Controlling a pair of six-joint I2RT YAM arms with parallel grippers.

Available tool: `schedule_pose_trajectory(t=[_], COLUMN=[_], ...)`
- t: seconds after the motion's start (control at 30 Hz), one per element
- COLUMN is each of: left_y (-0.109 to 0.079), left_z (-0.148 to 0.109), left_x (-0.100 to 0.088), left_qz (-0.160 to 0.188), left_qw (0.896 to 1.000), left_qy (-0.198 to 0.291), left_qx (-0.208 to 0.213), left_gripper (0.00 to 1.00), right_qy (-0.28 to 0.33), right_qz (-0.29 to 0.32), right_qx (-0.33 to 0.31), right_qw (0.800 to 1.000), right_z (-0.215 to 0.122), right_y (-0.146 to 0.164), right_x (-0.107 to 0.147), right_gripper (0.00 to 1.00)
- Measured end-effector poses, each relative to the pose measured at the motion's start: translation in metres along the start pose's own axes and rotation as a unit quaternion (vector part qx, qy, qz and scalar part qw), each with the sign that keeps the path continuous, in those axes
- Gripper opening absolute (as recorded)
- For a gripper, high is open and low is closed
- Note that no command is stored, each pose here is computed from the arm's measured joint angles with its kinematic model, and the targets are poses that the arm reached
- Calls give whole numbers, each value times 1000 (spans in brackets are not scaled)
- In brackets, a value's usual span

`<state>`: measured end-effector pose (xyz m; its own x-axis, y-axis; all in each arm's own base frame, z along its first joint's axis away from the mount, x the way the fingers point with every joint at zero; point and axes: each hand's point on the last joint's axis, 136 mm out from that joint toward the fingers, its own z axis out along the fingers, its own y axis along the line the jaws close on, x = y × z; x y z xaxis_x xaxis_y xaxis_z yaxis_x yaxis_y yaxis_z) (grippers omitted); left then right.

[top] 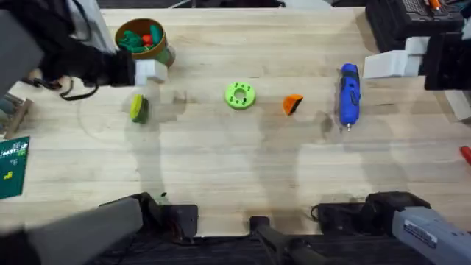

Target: Pick up the gripper from the table and insert it into the empty holder that is missing its gripper. Then pick up a screw, insert it into the mounting hole, and use the screwdriver to tighten it. Finally, clean up the table by picking up the vegetable and placing it into the bucket.

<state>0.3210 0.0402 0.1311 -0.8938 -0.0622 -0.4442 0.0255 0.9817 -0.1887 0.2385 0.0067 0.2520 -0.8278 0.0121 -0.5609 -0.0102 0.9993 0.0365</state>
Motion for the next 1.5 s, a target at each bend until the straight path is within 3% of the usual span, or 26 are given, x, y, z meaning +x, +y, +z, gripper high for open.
schedule_pose_trajectory(t=[0.13, 0.27, 0.3, 0.47, 0.77, 0.87, 1.0, 1.23, 1.33, 1.37, 1.5], left_y=[-41, -79, -94, -107, -113, -119, -127, -127, -125, -130, -136], left_z=[-43, -88, -109, -126, -131, -141, -155, -139, -113, -89, -65], left_x=[-19, -27, -26, -23, -22, -21, -16, 9, 23, 41, 66], left_qz=[19, 25, 31, 29, 27, 48, 96, 147, 161, 179, 194], left_qw=[993, 977, 969, 960, 957, 951, 933, 898, 889, 880, 873], left_qy=[-85, -152, -178, -195, -197, -226, -293, -381, -398, -404, -407], left_qx=[77, 148, 172, 197, 209, 203, 186, 161, 161, 174, 186], left_gripper=[985, 985, 985, 985, 985, 985, 985, 985, 985, 985, 985], right_qy=[0, 0, 0, 0, 0, 0, 0, 0, 0, 0, 0], right_qz=[0, 0, 0, 0, 0, 0, 0, 0, 0, 0, 0], right_qx=[0, 0, 0, 0, 0, 0, 0, 0, 0, 0, 0], right_qw=[1000, 1000, 1000, 1000, 1000, 1000, 1000, 1000, 1000, 1000, 1000], right_z=[0, 0, 0, 0, 0, 0, 0, 0, 0, 0, 0], right_y=[0, 0, 0, 0, 0, 0, 0, 0, 0, 0, 0], right_x=[0, 0, 0, 0, 0, 0, 0, 0, 0, 0, 0], right_gripper=[994, 994, 994, 994, 994, 993, 993, 994, 994, 994, 994])
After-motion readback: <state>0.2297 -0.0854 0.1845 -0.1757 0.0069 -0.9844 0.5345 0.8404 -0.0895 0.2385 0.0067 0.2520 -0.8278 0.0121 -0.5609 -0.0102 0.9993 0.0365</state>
